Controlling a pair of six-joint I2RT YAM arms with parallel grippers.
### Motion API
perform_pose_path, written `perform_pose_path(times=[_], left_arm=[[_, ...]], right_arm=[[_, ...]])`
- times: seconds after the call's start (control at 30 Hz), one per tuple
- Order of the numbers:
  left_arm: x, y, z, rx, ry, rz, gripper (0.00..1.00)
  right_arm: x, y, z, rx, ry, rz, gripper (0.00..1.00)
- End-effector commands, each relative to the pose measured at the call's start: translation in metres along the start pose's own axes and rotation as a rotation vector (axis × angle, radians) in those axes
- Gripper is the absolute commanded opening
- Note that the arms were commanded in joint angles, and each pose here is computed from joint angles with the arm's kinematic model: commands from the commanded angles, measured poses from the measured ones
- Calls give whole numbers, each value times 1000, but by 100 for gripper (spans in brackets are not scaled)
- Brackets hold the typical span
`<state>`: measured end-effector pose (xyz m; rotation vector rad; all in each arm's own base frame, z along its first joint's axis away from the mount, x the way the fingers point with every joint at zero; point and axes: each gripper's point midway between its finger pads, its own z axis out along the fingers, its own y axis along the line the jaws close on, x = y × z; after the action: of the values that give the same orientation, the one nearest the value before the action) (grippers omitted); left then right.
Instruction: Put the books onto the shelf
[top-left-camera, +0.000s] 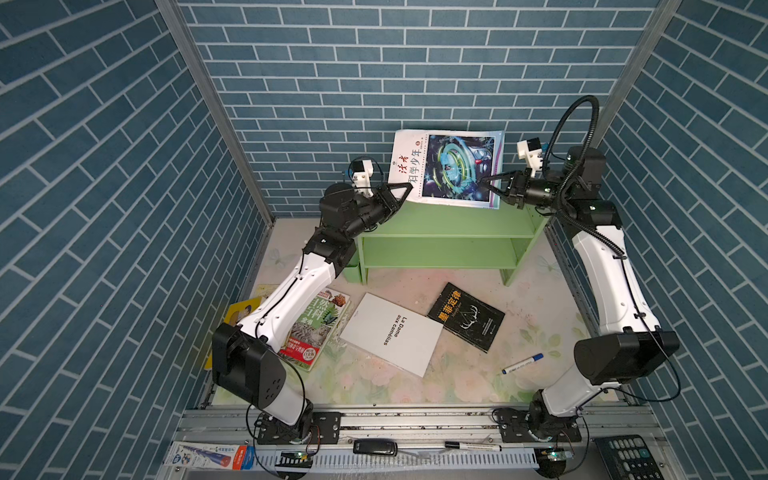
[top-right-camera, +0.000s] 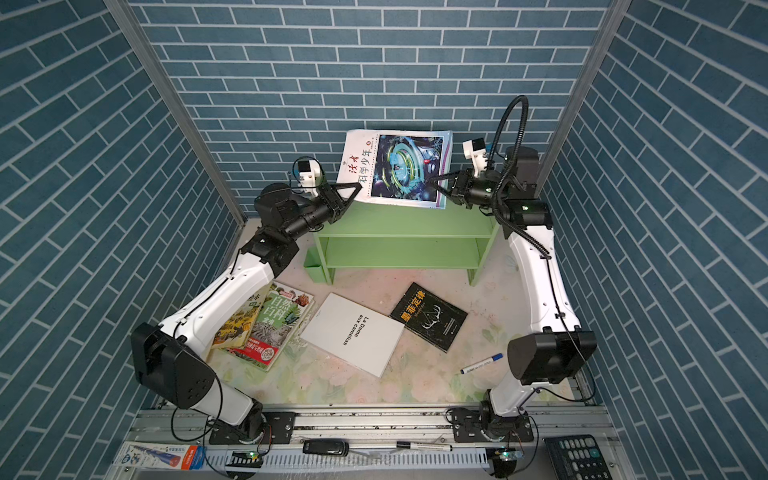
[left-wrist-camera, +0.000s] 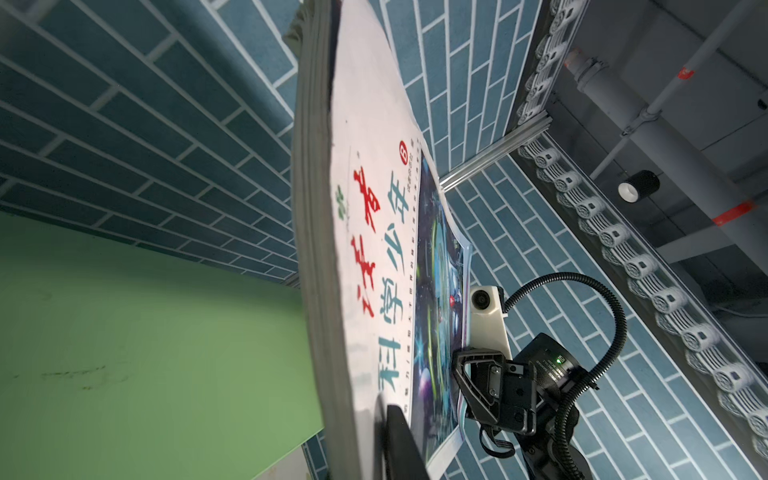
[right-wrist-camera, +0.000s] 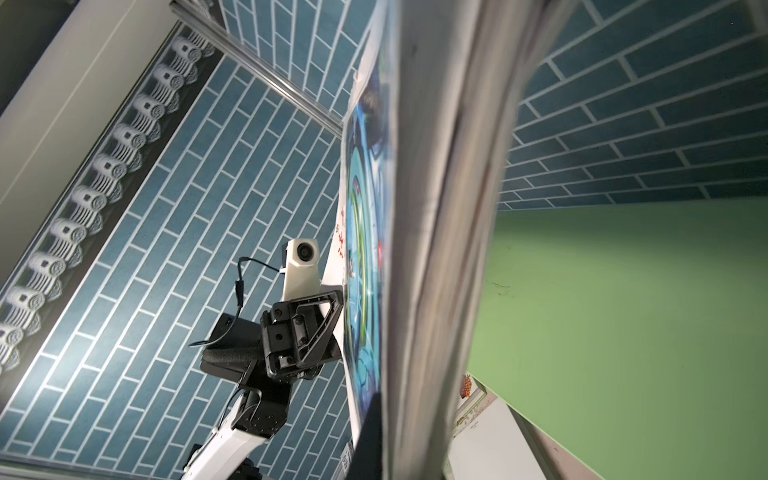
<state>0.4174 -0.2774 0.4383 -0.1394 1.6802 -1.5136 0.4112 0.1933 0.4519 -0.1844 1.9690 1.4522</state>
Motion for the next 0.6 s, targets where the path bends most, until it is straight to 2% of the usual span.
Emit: perform_pose_path(times=[0.0, 0.17, 0.3, 0.57], left_arm=[[24, 42, 5, -107, 39, -10, 11], [35, 79, -3, -205, 23, -47, 10], [36, 89, -8, -237, 0, -60, 10], [36, 89, -6, -228, -52, -119, 10]], right_arm=[[3, -74, 14, 201, -18, 89, 43], [23, -104, 4, 335, -3, 100, 63], [41, -106, -7, 368, -5, 86, 66], [71, -84, -29, 339, -37, 75, 67]])
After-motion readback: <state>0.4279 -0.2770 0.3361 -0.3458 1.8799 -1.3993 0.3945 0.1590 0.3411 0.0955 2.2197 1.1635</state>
